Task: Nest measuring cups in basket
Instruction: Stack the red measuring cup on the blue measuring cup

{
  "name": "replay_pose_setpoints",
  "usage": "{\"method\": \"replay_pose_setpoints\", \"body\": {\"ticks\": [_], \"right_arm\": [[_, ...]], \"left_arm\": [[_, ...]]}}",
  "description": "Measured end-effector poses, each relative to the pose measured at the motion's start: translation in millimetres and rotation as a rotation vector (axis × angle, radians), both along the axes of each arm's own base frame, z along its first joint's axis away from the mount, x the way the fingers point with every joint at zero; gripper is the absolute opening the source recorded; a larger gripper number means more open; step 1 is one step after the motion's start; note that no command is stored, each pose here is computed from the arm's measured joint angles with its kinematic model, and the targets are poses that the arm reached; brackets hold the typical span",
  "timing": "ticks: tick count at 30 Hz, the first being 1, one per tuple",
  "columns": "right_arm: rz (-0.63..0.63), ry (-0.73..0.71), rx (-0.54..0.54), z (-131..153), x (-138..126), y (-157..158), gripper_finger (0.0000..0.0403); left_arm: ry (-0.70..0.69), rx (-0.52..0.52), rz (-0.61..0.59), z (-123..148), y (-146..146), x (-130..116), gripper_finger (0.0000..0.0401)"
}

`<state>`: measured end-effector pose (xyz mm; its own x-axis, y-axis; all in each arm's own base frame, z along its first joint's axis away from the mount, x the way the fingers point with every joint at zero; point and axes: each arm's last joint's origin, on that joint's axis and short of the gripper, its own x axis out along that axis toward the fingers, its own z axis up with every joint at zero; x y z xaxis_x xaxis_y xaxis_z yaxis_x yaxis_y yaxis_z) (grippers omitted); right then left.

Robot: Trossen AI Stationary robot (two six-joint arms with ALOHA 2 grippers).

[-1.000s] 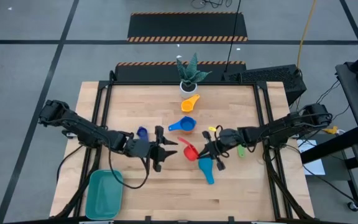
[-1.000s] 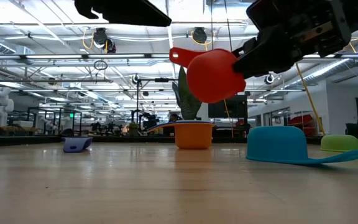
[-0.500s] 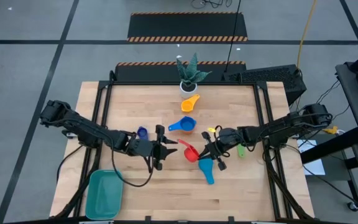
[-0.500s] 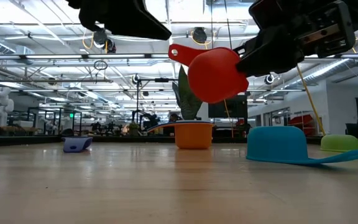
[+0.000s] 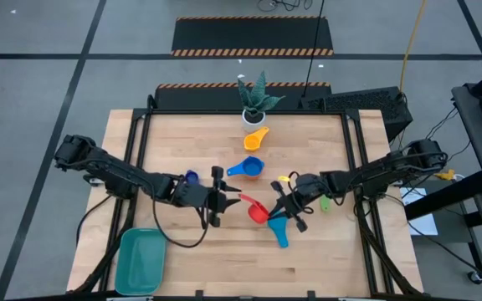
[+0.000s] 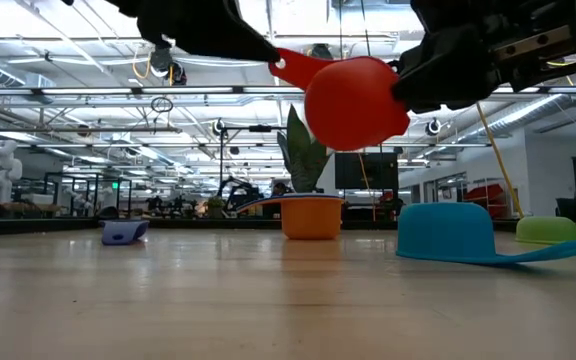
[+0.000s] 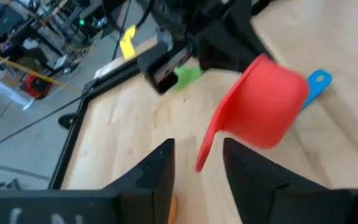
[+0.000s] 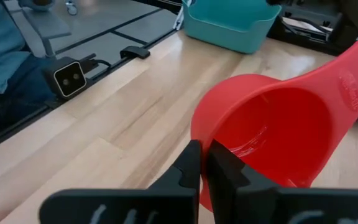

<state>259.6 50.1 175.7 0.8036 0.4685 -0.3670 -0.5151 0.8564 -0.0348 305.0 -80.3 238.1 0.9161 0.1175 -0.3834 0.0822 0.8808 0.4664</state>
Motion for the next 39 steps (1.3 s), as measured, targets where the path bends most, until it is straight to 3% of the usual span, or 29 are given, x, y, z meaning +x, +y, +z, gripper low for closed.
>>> {"method": "replay_pose_setpoints", "body": {"ticks": [4,8,26,33,39], "right_arm": [[0.018,-0.016,-0.020,0.4,-0.3,2.1,0.0000],[0.033,-0.034,-0.035,1.0,-0.3,3.3,0.0000],[0.086,-0.088,-0.028,5.3,0.5,4.9,0.0000],[0.075,-0.085,-0.020,5.5,0.8,4.8,0.0022],[-0.004,-0.058,0.009,5.3,1.6,3.2,0.0049]], "left_arm": [[-0.016,-0.021,-0.037,1.8,-1.1,1.0,0.0172],[-0.010,-0.026,-0.078,1.5,-1.5,1.2,0.0171],[-0.028,0.000,-0.125,3.5,1.5,3.2,0.0015],[-0.045,0.012,-0.134,5.1,0.2,3.5,0.0008],[-0.048,0.041,-0.089,5.3,1.4,3.4,0.0006]]}}
